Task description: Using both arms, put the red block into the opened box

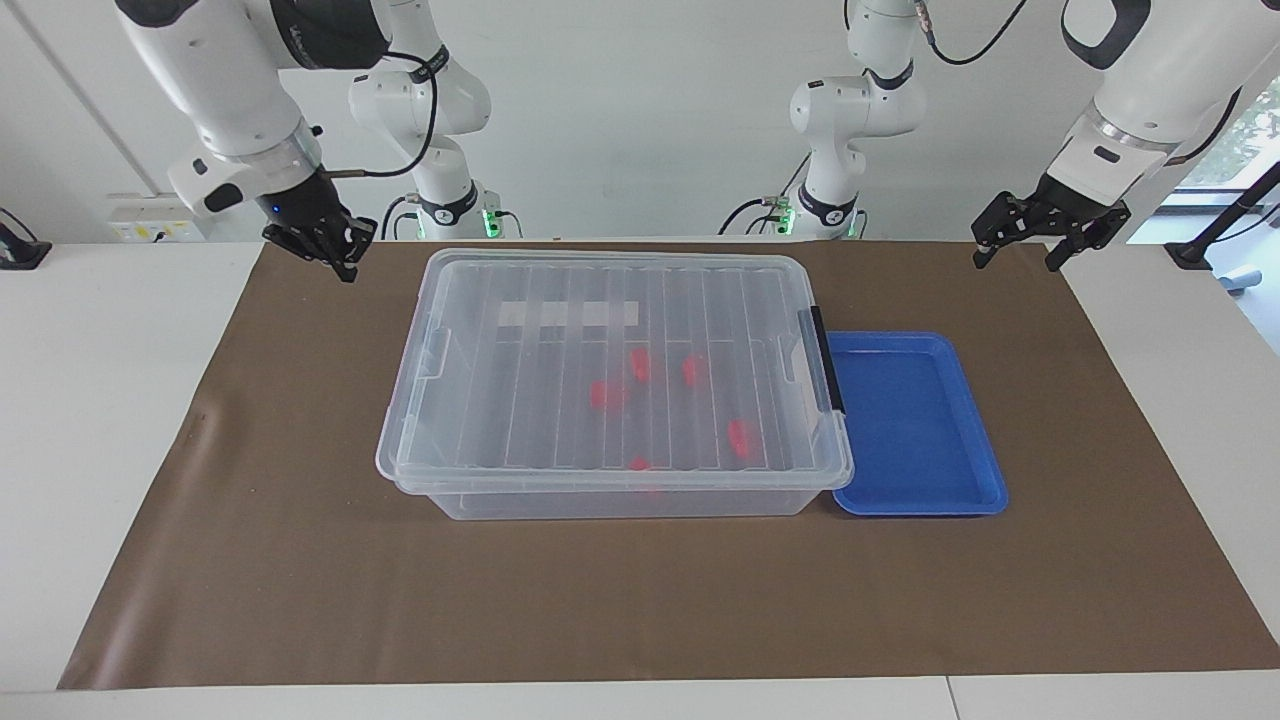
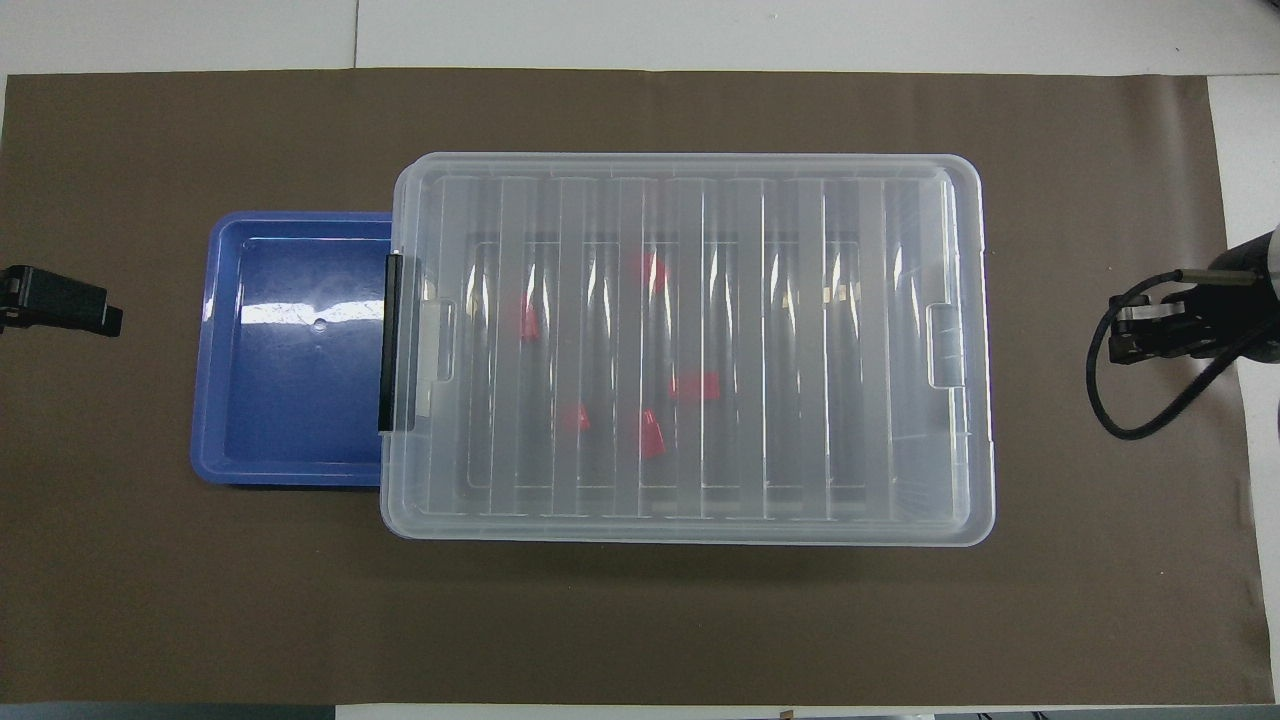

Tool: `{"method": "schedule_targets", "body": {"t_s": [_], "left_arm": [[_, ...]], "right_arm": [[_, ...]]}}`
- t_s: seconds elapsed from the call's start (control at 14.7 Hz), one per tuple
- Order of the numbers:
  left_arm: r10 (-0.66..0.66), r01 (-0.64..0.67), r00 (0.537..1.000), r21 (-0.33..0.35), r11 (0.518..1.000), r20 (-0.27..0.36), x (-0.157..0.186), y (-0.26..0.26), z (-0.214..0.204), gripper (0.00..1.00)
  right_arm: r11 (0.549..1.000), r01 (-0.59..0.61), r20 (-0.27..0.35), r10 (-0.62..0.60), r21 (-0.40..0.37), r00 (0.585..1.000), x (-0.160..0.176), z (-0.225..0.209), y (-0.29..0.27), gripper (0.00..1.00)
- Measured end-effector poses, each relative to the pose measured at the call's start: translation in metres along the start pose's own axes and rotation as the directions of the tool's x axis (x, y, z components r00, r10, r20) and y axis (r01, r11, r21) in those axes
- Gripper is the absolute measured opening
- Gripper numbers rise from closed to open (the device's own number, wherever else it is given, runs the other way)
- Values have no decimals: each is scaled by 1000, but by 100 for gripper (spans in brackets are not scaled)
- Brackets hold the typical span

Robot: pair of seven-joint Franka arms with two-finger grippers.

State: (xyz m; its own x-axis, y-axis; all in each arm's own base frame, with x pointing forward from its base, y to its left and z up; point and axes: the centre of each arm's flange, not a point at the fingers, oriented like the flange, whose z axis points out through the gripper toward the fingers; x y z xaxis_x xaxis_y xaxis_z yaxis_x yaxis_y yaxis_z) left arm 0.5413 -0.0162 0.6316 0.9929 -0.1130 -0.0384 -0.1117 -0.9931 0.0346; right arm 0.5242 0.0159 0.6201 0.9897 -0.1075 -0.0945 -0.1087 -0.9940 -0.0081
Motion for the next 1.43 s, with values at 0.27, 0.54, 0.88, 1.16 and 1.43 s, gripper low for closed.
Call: {"method": "schedule_targets", "body": {"t_s": [0.27,0.54,0.88,1.16,1.43], "left_arm": [[0,0,1000,0,1000,0,0,0,0,100],[-1,1,1000,0,1000,0,0,0,0,100],[-1,1,1000,0,1000,0,0,0,0,100],[-1,1,1000,0,1000,0,0,0,0,100],[-1,1,1000,0,1000,0,0,0,0,100]], "right_arm": [[999,-47,28,47,2,999,0,1,32,16],[996,87,-14,-87,8,996,9,3,47,58],[998,67,-51,-66,9,997,14,0,56,100],[997,73,-58,-72,8,996,14,0,51,100],[997,77,-59,-76,7,995,14,0,49,100]]}}
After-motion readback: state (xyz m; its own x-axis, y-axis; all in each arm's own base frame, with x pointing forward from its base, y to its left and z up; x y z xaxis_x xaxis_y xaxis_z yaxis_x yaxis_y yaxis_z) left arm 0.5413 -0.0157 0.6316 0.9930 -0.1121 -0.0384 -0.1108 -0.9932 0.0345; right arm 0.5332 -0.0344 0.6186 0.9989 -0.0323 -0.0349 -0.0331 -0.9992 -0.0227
